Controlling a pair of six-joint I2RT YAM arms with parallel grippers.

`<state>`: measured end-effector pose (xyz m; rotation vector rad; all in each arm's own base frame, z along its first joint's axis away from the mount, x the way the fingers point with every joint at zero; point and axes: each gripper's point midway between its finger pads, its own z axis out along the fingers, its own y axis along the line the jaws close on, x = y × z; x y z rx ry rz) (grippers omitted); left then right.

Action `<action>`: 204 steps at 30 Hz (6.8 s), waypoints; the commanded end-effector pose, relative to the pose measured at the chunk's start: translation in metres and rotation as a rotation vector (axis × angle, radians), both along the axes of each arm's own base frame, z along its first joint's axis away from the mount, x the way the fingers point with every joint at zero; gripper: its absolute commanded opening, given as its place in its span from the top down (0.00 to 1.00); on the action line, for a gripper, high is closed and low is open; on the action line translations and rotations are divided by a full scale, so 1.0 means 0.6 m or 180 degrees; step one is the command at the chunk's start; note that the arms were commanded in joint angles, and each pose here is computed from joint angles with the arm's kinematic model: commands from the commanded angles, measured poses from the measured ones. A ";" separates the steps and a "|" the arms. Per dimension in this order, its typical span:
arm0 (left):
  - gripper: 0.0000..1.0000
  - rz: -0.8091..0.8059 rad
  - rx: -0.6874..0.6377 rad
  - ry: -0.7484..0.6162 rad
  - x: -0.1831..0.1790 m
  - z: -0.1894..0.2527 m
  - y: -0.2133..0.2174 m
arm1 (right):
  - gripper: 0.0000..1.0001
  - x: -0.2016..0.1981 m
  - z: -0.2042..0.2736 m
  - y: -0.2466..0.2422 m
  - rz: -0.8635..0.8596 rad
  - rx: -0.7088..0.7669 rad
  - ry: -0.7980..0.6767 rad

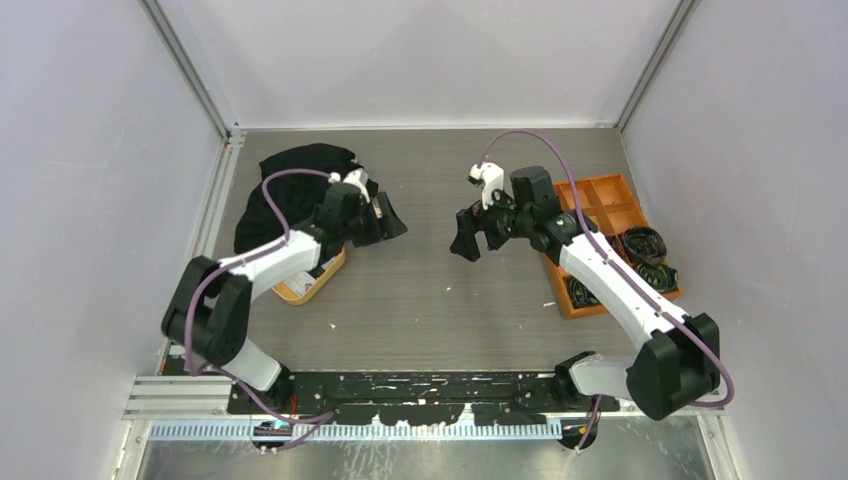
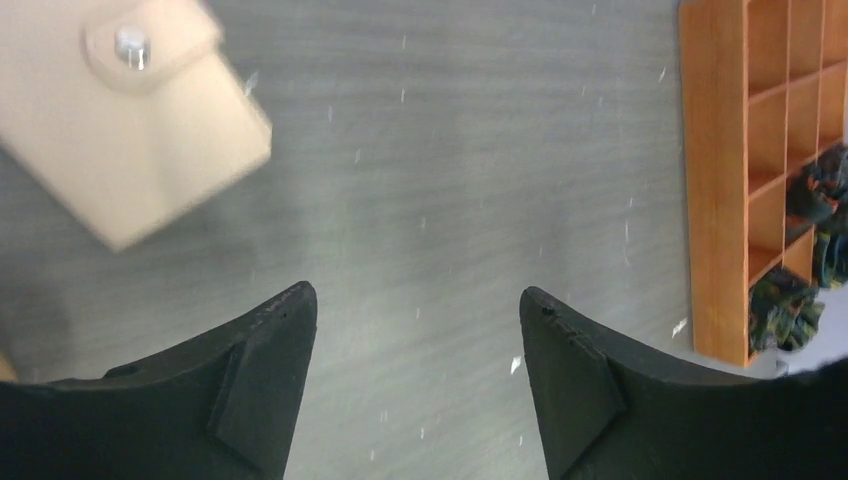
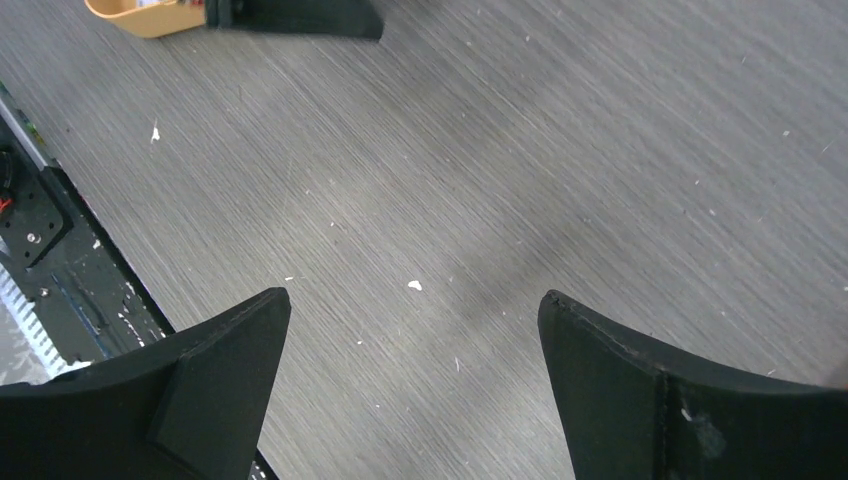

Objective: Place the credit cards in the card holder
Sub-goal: Move the card holder to the center of the board, then open the card holder at the center of the board.

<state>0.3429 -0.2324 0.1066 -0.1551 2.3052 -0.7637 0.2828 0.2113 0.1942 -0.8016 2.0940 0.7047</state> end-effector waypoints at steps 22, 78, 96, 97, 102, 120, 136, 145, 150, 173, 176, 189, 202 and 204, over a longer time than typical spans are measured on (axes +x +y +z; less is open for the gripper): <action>0.33 0.1480 0.0661 0.1048 0.162 -0.099 0.137 | 0.00 0.016 0.001 0.003 0.0010 0.0066 0.0184; 0.87 -0.0926 -0.0509 0.0539 -0.172 -0.135 -0.216 | 0.44 -0.069 -0.277 0.003 0.1683 -0.1791 0.0200; 0.90 -0.0899 -0.0487 0.0562 -0.175 -0.147 -0.210 | 0.85 -0.062 -0.304 -0.025 0.1690 -0.2281 0.0320; 0.91 -0.0891 -0.0468 0.0563 -0.174 -0.149 -0.208 | 0.90 -0.061 -0.301 -0.024 0.1671 -0.2270 0.0322; 0.91 -0.0853 -0.0439 0.0585 -0.168 -0.152 -0.203 | 0.99 -0.076 -0.270 -0.011 0.1799 -0.2069 0.0314; 0.42 -0.0894 -0.0563 0.0065 -0.136 -0.051 -0.204 | 0.99 -0.066 -0.125 0.022 0.1113 -0.0067 0.0582; 0.21 -0.1075 -0.0522 -0.0137 -0.165 -0.013 -0.179 | 0.99 -0.059 -0.107 0.024 0.1011 0.0185 0.0638; 0.23 -0.1234 -0.0182 0.0021 -0.179 -0.038 -0.183 | 0.99 -0.056 -0.113 0.020 0.0979 0.0170 0.0661; 0.36 -0.1301 -0.0092 0.0107 -0.183 -0.046 -0.186 | 0.99 -0.056 -0.115 0.017 0.0974 0.0158 0.0670; 0.98 -0.1665 -0.0160 0.0387 -0.135 -0.068 -0.192 | 0.27 -0.201 -0.157 -0.063 0.3176 -0.0642 -0.1331; 0.98 -0.1540 -0.0119 0.0570 -0.131 -0.090 -0.181 | 0.35 -0.186 -0.163 -0.052 0.3142 -0.0686 -0.1271; 0.97 -0.1474 0.0101 0.0764 -0.120 -0.107 -0.175 | 0.40 -0.097 -0.223 0.003 0.2725 -0.1245 -0.1120; 0.98 -0.1658 -0.0024 0.0737 -0.132 -0.105 -0.185 | 0.47 -0.029 -0.227 0.032 0.2183 -0.1603 -0.1339; 0.98 -0.1675 -0.0029 0.0734 -0.132 -0.104 -0.185 | 0.52 -0.017 -0.213 0.038 0.2030 -0.1550 -0.1390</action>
